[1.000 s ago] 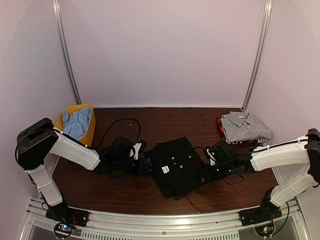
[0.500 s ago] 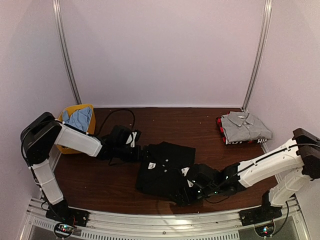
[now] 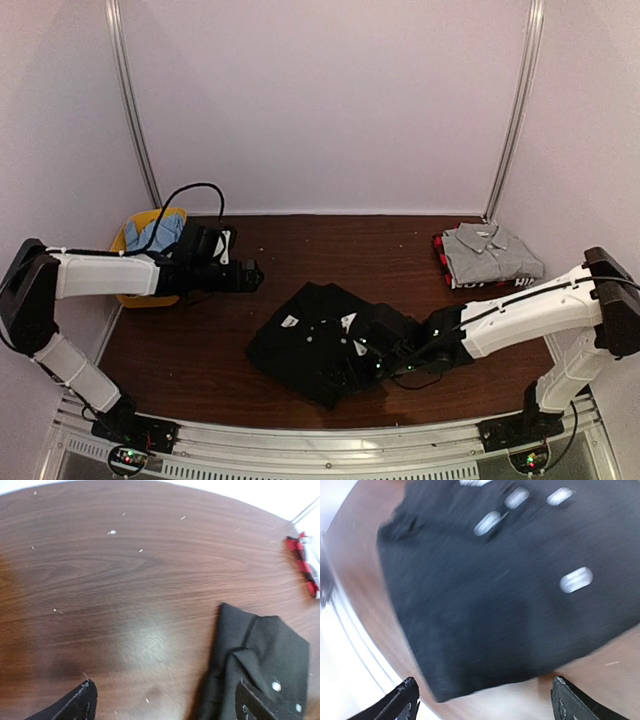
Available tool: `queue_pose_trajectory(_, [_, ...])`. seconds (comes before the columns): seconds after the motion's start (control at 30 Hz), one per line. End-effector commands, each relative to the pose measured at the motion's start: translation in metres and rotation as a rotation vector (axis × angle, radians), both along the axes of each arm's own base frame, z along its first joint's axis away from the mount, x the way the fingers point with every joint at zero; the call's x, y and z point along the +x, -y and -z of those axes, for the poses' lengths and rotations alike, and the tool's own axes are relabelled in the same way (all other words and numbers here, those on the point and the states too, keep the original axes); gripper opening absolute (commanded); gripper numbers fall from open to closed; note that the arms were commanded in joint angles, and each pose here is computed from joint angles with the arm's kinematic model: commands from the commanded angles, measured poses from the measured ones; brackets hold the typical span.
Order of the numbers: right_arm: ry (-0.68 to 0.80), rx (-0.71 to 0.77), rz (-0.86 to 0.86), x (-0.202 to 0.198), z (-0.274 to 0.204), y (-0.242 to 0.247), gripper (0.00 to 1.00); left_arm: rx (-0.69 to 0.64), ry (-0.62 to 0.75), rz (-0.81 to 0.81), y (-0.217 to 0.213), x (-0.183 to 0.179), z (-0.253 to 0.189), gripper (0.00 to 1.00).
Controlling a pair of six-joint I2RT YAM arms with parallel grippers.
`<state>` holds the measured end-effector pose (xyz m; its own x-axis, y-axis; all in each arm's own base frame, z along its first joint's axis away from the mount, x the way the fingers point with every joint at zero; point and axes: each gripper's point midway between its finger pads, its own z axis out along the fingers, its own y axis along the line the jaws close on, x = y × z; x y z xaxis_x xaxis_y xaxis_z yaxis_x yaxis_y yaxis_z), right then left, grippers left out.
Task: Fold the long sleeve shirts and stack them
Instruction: Rotate the square-folded shirt at the center of the board.
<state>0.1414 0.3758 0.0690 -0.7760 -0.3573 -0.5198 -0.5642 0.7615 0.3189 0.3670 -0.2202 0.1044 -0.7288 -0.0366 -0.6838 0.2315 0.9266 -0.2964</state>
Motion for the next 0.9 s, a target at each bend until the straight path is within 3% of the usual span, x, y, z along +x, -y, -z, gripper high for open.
queue_pose_trajectory(0.0, [0.113,0.001,0.058,0.054,-0.047,0.027,0.94,-0.134,0.059,0.064,0.005,-0.034,-0.027,0.98])
queue_pose_trajectory(0.2, [0.129,-0.022,0.081,0.14,-0.051,0.048,0.96,-0.255,0.018,0.096,0.008,-0.092,-0.029,0.98])
queue_pose_trajectory(0.4, [0.055,-0.004,0.035,0.195,-0.027,0.041,0.97,-0.309,-0.053,0.102,0.017,-0.137,-0.01,0.97])
queue_pose_trajectory(0.67, [-0.092,0.052,-0.061,0.207,0.01,0.024,0.94,-0.381,-0.165,0.091,0.028,-0.169,0.019,0.89])
queue_pose_trajectory(0.87, [-0.179,0.105,-0.087,0.194,0.03,0.027,0.78,-0.381,-0.208,0.071,0.028,-0.173,0.037,0.71])
